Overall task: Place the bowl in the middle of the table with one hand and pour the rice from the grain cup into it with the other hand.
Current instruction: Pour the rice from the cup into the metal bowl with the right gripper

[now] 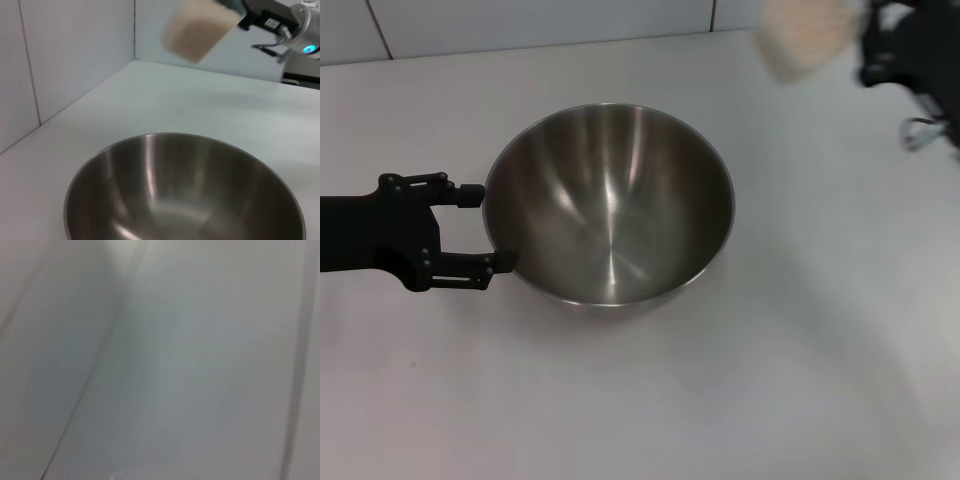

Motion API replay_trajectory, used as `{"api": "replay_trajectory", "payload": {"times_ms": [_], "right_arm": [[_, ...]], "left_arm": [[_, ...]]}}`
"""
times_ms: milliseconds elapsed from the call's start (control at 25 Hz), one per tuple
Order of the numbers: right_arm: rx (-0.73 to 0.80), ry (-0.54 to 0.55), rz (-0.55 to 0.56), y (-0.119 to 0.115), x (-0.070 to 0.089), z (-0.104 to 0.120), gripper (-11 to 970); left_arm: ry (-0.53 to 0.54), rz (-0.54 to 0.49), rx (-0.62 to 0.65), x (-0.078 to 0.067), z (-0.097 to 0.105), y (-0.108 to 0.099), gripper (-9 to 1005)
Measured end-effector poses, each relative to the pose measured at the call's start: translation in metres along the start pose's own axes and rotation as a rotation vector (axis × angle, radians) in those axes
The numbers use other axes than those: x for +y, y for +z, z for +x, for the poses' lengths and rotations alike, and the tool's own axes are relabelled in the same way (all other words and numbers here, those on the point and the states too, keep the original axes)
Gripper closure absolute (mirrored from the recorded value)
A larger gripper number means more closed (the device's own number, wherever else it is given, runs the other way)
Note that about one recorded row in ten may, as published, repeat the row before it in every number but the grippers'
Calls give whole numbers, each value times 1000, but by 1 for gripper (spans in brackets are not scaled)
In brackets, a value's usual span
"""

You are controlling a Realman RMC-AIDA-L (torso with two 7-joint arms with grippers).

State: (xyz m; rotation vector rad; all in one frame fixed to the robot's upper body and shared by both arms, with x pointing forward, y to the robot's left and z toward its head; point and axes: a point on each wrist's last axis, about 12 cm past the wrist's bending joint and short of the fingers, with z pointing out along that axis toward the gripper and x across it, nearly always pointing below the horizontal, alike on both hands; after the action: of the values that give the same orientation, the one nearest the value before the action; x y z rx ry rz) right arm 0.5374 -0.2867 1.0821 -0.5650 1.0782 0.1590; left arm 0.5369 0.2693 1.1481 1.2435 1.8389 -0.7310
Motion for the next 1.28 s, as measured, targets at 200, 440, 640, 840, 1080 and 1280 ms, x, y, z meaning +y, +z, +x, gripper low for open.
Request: {"api": "replay_trajectory", "payload": {"times_ms": [200, 440, 640, 840, 1080, 1280], "right_arm": [[-27, -357, -75, 35, 45, 2, 931], [-1, -934, -147, 46, 95, 6, 921], [-72, -1317, -207, 41, 113, 3, 913], [-137, -1670, -244, 35, 123, 4, 904], [-223, -2055, -257, 35, 128, 4, 894], [-335, -2237, -287, 37, 135, 5, 886]], "left_arm": [[1, 0, 0, 0, 0, 0, 133], [7, -2, -1, 1, -2, 0, 133], [6, 1, -2, 1, -2, 1, 133], [7, 3, -1, 1, -3, 1, 133], [5, 12, 1, 0, -2, 3, 132], [5, 16, 1, 1, -3, 4, 132]]}}
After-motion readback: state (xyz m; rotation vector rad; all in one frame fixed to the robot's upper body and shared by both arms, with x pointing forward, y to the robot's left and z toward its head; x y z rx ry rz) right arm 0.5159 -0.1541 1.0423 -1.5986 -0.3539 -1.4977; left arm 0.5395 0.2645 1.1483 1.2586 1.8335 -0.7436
